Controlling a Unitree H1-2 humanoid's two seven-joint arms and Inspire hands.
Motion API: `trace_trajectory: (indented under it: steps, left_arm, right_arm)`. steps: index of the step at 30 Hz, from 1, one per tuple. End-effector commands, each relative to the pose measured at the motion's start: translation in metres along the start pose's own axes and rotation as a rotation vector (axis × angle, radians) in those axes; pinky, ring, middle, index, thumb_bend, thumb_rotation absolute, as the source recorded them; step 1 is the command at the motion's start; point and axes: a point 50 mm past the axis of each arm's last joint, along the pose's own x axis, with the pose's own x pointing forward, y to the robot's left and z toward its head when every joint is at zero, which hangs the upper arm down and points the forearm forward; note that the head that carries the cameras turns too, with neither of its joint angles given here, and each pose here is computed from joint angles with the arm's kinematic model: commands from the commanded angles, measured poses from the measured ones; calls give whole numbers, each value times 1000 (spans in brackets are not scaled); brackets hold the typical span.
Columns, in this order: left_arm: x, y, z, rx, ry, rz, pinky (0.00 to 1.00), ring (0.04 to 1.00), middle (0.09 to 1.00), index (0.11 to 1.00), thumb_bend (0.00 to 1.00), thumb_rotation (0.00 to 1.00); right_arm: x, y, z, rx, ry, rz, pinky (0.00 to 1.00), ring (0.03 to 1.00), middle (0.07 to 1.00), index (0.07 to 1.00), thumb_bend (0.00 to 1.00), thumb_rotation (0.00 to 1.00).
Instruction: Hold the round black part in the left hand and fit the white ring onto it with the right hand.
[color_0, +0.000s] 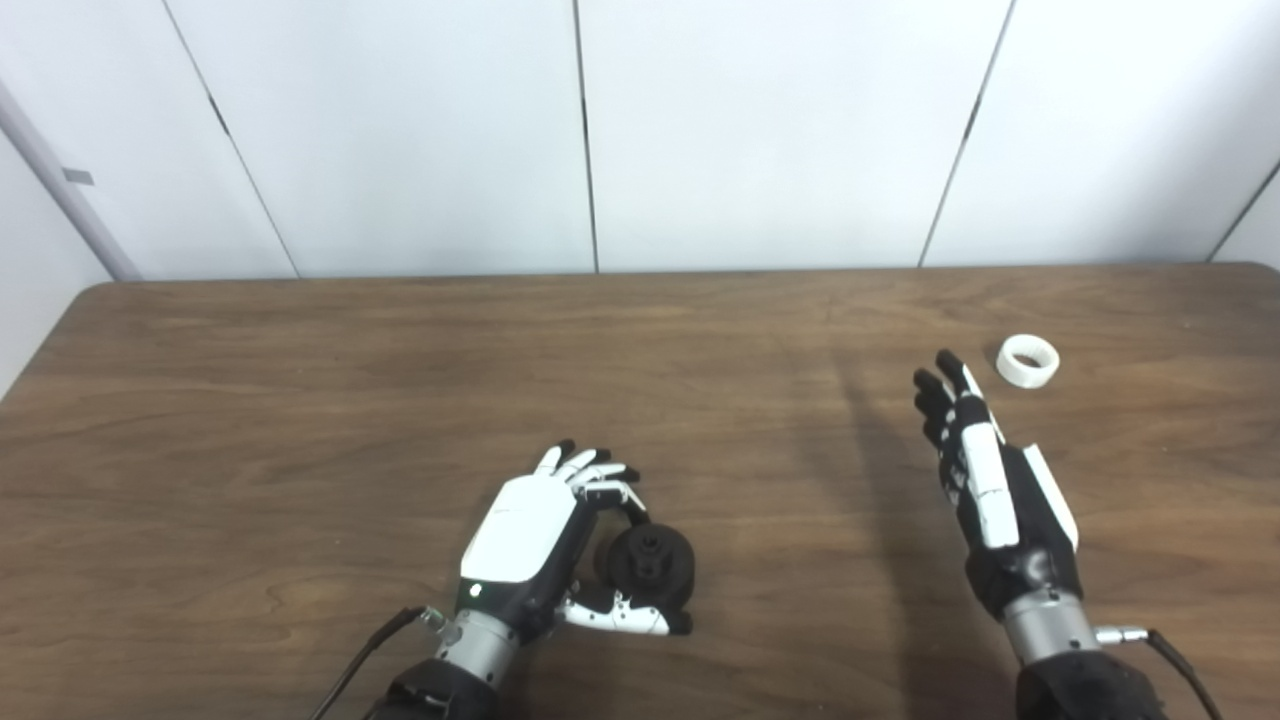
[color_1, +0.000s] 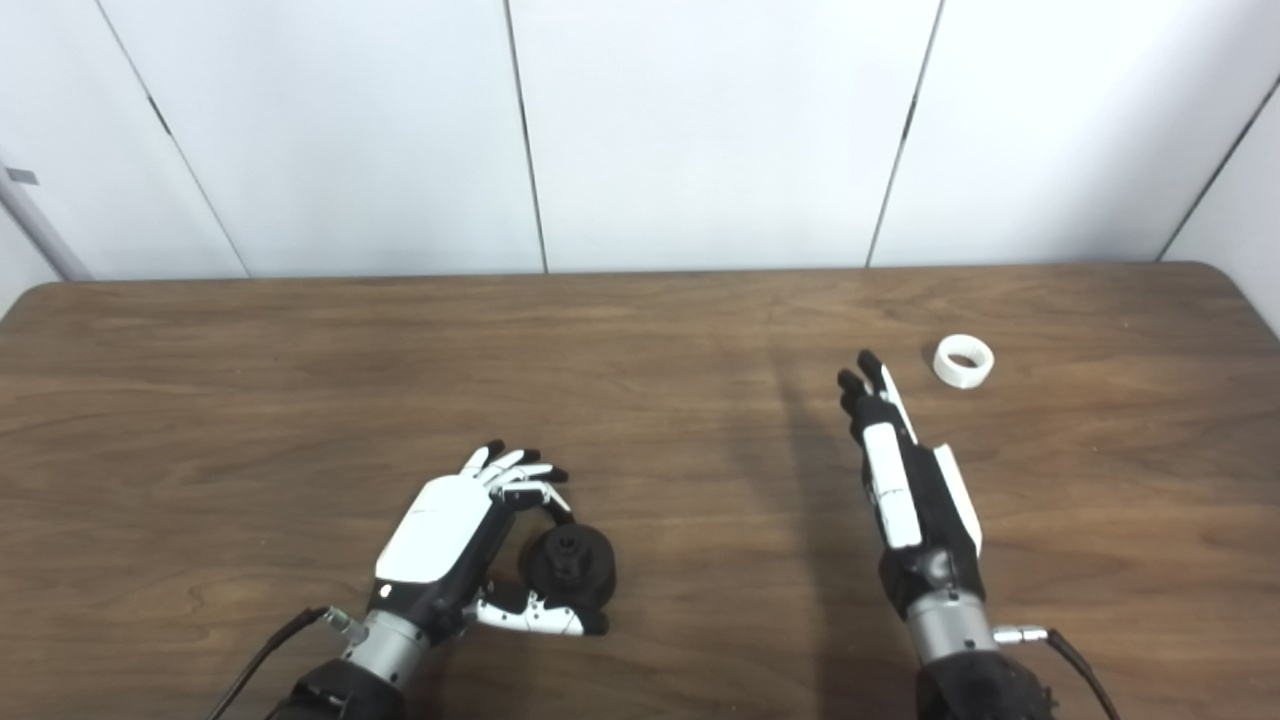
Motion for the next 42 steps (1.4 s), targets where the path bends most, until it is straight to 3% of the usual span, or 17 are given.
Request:
trace_trajectory:
  steps: [1, 20, 25, 29, 31, 36, 42]
  left_arm:
    - [-1, -2, 1, 14, -10, 5, 1000, 909, 814, 485, 523, 53]
    - [-9, -20, -12, 37, -41, 17, 1000, 894, 804, 486, 523, 51]
    - [-8, -16, -13, 45, -52, 25, 1000, 889, 797, 486, 523, 52]
    - [-8, -16, -14, 46, -48, 19, 1000, 890, 795, 486, 523, 52]
    - [-8, -15, -14, 49, -46, 17, 1000, 892, 796, 486, 523, 52]
    - [-8, -11, -16, 53, -47, 18, 1000, 894, 799, 486, 523, 52]
    - [-10, -8, -17, 67, -48, 22, 1000, 879, 792, 486, 524, 52]
  right_arm:
    - [3, 0, 16, -7, -65, -1, 1000, 959, 946, 983, 556, 1000]
    - [2, -5, 14, 39, -30, -8, 1000, 967, 963, 955, 601, 993]
    - [8, -16, 19, -19, -22, -31, 961, 965, 961, 934, 563, 900]
    - [18, -32, 28, -83, -44, -83, 928, 953, 946, 880, 523, 582]
    - [24, -42, 32, -172, -51, -130, 904, 933, 917, 811, 590, 448]
    - [36, -62, 39, -354, -52, -208, 993, 961, 913, 716, 685, 338]
    - [60, -92, 44, -702, -14, -226, 935, 976, 971, 710, 763, 303]
